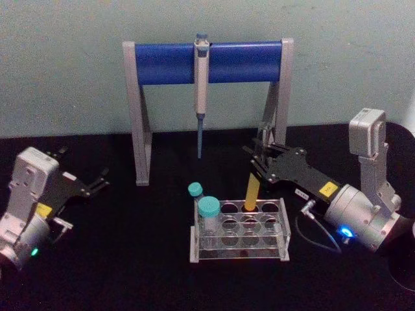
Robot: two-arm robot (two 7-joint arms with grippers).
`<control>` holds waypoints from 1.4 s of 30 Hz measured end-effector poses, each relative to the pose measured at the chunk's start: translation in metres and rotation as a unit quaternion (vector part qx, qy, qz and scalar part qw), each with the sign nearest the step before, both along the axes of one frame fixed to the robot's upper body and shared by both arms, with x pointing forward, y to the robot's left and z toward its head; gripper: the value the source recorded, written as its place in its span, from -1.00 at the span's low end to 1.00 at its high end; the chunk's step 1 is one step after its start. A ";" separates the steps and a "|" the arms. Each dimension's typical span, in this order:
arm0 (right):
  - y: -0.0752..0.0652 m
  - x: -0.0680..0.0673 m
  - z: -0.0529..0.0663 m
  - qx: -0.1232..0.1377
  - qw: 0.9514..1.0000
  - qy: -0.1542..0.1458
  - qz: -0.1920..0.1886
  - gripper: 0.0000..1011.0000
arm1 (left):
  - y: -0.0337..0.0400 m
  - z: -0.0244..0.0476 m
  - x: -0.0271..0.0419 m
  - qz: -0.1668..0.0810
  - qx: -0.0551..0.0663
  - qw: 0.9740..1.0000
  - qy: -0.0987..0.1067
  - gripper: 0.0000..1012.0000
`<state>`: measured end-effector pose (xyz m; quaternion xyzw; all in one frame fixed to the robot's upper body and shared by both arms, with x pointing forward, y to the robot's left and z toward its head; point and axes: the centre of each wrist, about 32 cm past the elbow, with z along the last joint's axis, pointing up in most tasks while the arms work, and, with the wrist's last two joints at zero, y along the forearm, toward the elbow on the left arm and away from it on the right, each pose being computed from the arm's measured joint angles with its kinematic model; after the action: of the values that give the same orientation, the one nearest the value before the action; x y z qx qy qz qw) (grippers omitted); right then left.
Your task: Pick up the test tube from the test tube rack, shake it, then place it back into the test tube rack.
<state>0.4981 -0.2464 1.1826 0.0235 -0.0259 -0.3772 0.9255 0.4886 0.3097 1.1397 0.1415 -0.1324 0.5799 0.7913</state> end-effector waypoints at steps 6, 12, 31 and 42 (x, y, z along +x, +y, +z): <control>0.001 0.002 -0.002 -0.001 1.000 0.000 0.001 -0.55 | 0.0000 0.0000 0.0000 0.000 0.000 1.000 0.000 1.00; 0.001 0.004 -0.005 -0.006 1.000 -0.002 -0.001 -0.55 | 0.0000 0.0000 0.0000 0.000 0.000 1.000 0.000 1.00; 0.001 0.004 -0.019 -0.015 1.000 0.017 -0.004 -0.55 | 0.0000 0.0000 0.0000 0.000 0.000 1.000 0.000 1.00; 0.002 0.004 -0.026 -0.017 0.999 0.030 -0.005 -0.55 | 0.0000 0.0000 0.0000 0.000 0.000 1.000 0.000 1.00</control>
<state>0.5023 -0.2444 1.1562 -0.0034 -0.0045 -0.3817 0.9243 0.4886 0.3097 1.1398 0.1415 -0.1324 0.5800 0.7913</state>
